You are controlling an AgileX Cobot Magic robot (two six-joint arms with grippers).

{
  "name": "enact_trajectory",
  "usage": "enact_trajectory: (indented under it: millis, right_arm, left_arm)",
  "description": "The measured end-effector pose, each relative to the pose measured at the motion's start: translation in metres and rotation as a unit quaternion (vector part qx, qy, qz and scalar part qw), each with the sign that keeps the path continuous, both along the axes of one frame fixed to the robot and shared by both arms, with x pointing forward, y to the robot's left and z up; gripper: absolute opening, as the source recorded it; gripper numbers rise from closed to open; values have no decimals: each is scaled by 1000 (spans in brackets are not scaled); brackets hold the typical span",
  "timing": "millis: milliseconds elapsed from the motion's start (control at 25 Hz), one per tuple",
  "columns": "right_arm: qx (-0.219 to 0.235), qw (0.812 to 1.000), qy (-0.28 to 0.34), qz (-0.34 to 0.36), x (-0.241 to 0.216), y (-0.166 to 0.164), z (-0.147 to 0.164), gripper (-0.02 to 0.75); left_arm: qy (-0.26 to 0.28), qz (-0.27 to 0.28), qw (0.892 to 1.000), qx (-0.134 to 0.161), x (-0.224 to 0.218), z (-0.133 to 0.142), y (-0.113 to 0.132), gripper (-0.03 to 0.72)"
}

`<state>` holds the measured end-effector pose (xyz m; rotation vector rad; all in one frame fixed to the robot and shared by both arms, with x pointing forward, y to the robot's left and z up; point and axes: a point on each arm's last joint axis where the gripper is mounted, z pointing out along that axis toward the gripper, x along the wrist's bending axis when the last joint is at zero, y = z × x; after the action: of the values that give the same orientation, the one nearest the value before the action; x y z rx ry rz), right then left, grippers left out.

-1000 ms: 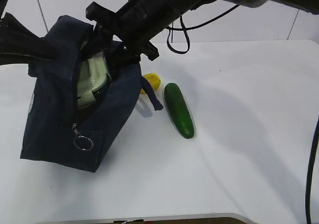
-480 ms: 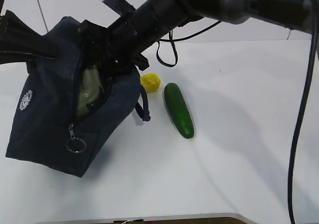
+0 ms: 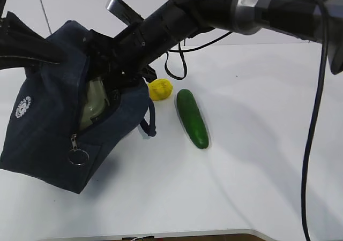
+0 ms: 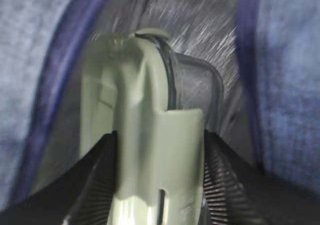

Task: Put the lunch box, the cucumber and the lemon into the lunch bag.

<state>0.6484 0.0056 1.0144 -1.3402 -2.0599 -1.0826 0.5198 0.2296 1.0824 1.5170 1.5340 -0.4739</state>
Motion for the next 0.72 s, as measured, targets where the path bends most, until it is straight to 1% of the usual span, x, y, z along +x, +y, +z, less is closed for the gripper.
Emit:
enact_trajectory:
  millis: [200,320,480,560,720]
  right_arm:
    - [1,1000,-4,8,-1,0,-1,400]
    - [0,1000,-2,12,-1,0,-1,403]
    - [-3,1000,2,24,-3,0,-1,403]
    - [-7,999,2,31,-5,0,-2,403]
    - [-8,999,-8,45,-5,-1,-2,421]
  left_arm:
    - [-12,3,1000,11,2,-1,1,1]
    - [-15,0,999,30,1,-3,3,1]
    - [-20,-9,997,69,1,-8,7,0]
    - [-22,-8,997,78,1,-9,8,0]
    - [-23,-8,996,81,1,-10,8,0]
